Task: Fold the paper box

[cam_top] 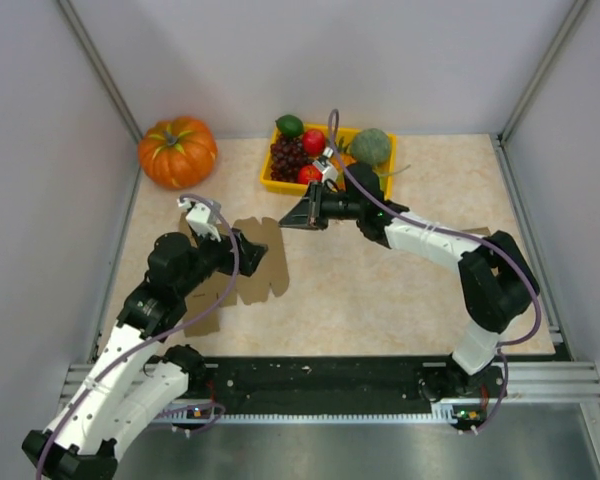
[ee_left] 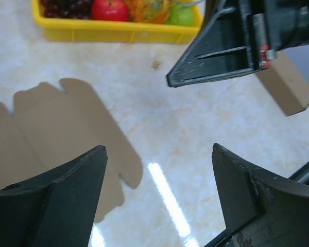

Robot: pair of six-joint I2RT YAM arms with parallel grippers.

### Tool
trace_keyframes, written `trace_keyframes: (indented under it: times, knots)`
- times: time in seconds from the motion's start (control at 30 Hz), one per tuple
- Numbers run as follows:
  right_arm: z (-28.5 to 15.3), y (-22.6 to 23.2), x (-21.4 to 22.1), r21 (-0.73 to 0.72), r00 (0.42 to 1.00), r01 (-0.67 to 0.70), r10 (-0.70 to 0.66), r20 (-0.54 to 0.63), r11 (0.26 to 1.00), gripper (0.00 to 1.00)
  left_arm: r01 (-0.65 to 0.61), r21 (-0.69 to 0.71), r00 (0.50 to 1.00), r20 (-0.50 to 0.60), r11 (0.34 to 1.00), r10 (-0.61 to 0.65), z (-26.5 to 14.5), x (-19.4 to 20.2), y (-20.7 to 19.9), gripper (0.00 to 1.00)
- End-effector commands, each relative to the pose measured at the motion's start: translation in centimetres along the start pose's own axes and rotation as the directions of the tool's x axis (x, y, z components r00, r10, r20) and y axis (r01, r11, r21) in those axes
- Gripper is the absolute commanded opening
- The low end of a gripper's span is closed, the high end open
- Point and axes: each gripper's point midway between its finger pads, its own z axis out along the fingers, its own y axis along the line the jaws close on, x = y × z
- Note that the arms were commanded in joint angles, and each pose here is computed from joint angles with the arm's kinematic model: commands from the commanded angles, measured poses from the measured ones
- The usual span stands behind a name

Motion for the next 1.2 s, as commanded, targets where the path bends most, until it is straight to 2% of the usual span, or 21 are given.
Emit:
trace_keyframes:
  times: [0.0, 0.03, 0.07, 0.1, 0.13, 0.17, 0.23, 0.3, 0.33, 0.37, 0.5, 0.57, 0.7, 0.83, 0.9, 0.97, 1.0, 1.03, 1.1, 1.13, 1.17]
  knots:
    - [-0.5, -0.3, 1.7, 0.014, 0.999, 0.003, -0.002, -0.043, 1.000, 0.00, -0.091, -0.132, 0.991, -0.105, 0.987, 0.078, -0.7, 1.3, 2.6, 0.88]
    - [-0.6, -0.7, 2.0, 0.029, 0.999, 0.008, -0.006, -0.052, 1.000, 0.00, -0.100, -0.204, 0.992, -0.100, 0.974, 0.081, -1.0, 1.1, 3.9, 0.88]
    - [-0.7, -1.4, 2.0, 0.046, 0.997, 0.057, -0.055, -0.046, 0.997, 0.30, -0.100, -0.284, 0.993, -0.087, 0.954, 0.079, -1.4, 0.9, 5.3, 0.88]
    - [-0.7, -2.5, 2.1, 0.087, 0.997, 0.066, -0.063, -0.044, 0.994, 0.46, -0.007, -0.370, 0.999, -0.034, 0.929, -0.006, -1.7, 0.7, 6.4, 0.88]
    - [-0.6, -3.5, 2.2, 0.118, 0.997, 0.075, -0.070, -0.044, 0.990, 0.56, 0.045, -0.481, 0.998, -0.017, 0.876, -0.061, -2.3, 1.3, 8.4, 0.93]
    - [0.2, -5.5, 2.6, 0.147, 0.995, 0.086, -0.077, -0.061, 0.985, 0.56, 0.108, -0.572, 0.993, 0.031, 0.813, -0.110, -2.8, 1.3, 10.3, 0.88]
    - [1.3, -7.1, 2.8, 0.156, 0.996, 0.069, -0.059, -0.069, 0.985, 0.56, 0.209, -0.621, 0.971, 0.043, 0.755, -0.233, -1.0, 3.1, 12.7, 0.72]
    - [2.8, -9.4, 3.5, 0.154, 0.996, 0.041, -0.027, -0.086, 0.987, 0.56, 0.310, -0.581, 0.922, -0.009, 0.752, -0.387, 1.0, 5.6, 13.6, 0.69]
    - [3.2, -9.8, 3.5, 0.157, 0.996, 0.045, -0.032, -0.087, 0.987, 0.57, 0.352, -0.635, 0.884, -0.017, 0.688, -0.468, 1.2, 7.3, 16.6, 0.64]
    - [3.9, -10.2, 3.3, 0.171, 0.994, 0.080, -0.066, -0.085, 0.982, 0.59, 0.380, -0.611, 0.860, -0.042, 0.695, -0.508, 1.8, 7.7, 16.7, 0.64]
    - [5.9, -13.9, 3.6, 0.213, 0.987, 0.112, -0.085, -0.134, 0.971, 0.62, 0.383, -0.651, 0.848, -0.033, 0.655, -0.529, 2.9, 9.8, 19.6, 0.62]
    - [6.6, -15.5, 3.9, 0.226, 0.985, 0.125, -0.094, -0.146, 0.966, 0.62, 0.409, -0.692, 0.818, -0.011, 0.595, -0.575, 2.4, 11.5, 21.5, 0.60]
    - [7.3, -17.0, 4.8, 0.218, 0.983, 0.108, -0.072, -0.166, 0.970, 0.63, 0.460, -0.687, 0.758, -0.025, 0.562, -0.652, 3.3, 14.2, 22.4, 0.55]
    - [8.7, -15.5, 5.9, 0.117, 0.987, 0.067, -0.049, -0.153, 0.991, 0.61, 0.522, -0.687, 0.682, -0.019, 0.505, -0.731, 3.2, 17.0, 22.6, 0.53]
    - [9.3, -14.7, 6.5, 0.075, 0.989, -0.003, 0.013, -0.144, 0.997, 0.59, 0.531, -0.681, 0.675, -0.020, 0.504, -0.738, 3.2, 17.4, 22.4, 0.52]
    - [9.7, -12.4, 6.3, -0.012, 0.991, -0.048, 0.046, -0.129, 0.999, 0.50, 0.538, -0.662, 0.674, -0.033, 0.521, -0.738, 3.3, 17.5, 22.0, 0.50]
    - [9.7, -11.4, 6.1, -0.037, 0.991, -0.059, 0.055, -0.122, 0.998, 0.46, 0.535, -0.657, 0.678, -0.041, 0.532, -0.733, 3.3, 17.5, 21.8, 0.49]
    - [9.6, -10.7, 5.6, -0.050, 0.992, -0.069, 0.063, -0.107, 0.996, 0.35, 0.528, -0.637, 0.697, -0.052, 0.561, -0.715, 3.5, 16.9, 21.4, 0.49]
    - [8.8, -7.9, 4.4, -0.079, 0.991, -0.109, 0.102, -0.090, 0.991, 0.20, 0.508, -0.561, 0.750, -0.084, 0.653, -0.656, 3.9, 14.8, 19.9, 0.55]
    - [8.4, -7.3, 3.9, -0.063, 0.989, -0.137, 0.133, -0.067, 0.989, 0.00, 0.484, -0.520, 0.781, -0.105, 0.703, -0.616, 4.3, 13.7, 18.7, 0.61]
    - [7.7, -6.6, 4.0, -0.056, 0.981, -0.185, 0.181, -0.069, 0.981, 0.00, 0.439, -0.488, 0.812, -0.142, 0.754, -0.566, 4.1, 13.0, 17.5, 0.68]
